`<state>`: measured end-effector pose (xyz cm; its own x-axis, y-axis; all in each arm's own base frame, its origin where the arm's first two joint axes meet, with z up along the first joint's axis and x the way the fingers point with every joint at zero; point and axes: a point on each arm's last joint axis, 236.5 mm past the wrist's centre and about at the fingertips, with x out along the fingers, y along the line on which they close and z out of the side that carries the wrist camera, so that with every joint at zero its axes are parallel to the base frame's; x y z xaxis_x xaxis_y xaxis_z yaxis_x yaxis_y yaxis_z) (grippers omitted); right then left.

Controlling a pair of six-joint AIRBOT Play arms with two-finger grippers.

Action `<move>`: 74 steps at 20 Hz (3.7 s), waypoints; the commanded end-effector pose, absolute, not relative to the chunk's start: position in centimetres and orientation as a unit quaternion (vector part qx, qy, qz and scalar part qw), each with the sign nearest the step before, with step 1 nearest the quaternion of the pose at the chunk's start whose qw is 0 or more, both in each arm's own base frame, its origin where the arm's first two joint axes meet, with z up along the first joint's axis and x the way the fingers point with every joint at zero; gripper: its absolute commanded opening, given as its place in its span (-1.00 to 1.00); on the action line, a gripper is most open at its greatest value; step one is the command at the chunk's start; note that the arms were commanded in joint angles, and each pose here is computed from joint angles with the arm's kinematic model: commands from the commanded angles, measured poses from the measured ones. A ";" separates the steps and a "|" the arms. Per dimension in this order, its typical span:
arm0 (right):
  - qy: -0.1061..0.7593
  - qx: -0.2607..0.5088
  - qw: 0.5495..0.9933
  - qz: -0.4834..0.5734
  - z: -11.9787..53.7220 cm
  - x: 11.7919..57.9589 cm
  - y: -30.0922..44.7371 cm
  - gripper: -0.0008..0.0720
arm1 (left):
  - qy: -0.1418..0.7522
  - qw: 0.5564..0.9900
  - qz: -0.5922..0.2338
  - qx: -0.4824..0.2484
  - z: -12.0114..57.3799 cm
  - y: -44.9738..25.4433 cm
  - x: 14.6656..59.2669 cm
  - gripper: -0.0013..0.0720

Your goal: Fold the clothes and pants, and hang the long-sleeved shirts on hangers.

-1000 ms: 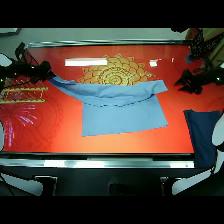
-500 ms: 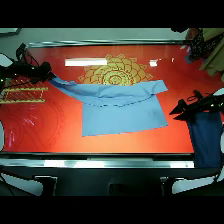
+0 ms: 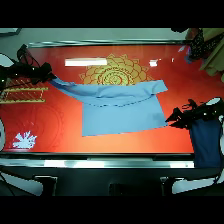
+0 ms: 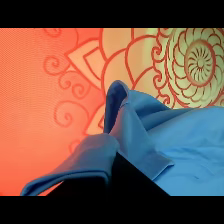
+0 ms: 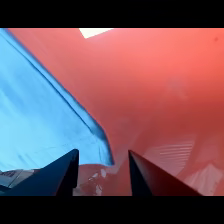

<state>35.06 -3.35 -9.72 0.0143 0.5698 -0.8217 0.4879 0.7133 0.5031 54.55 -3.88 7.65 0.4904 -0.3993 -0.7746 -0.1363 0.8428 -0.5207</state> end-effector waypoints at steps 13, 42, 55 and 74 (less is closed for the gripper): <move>0.620 0.296 0.723 0.066 -1.5 40.6 -0.6 -0.89 | 0.515 0.810 -0.079 -0.269 7.8 -3.1 53.3 -0.91; 0.516 0.374 0.771 -0.004 2.3 54.8 -5.6 -0.09 | 0.649 0.733 -0.079 -0.189 3.6 -7.7 47.1 -0.90; 0.659 0.379 0.644 0.086 -5.1 37.7 7.7 0.36 | 0.642 0.739 -0.079 -0.189 3.7 -7.4 47.5 -0.91; 0.667 0.340 0.656 0.099 -9.4 34.4 19.8 -0.67 | 0.644 0.738 -0.081 -0.186 3.5 -7.4 47.5 -0.90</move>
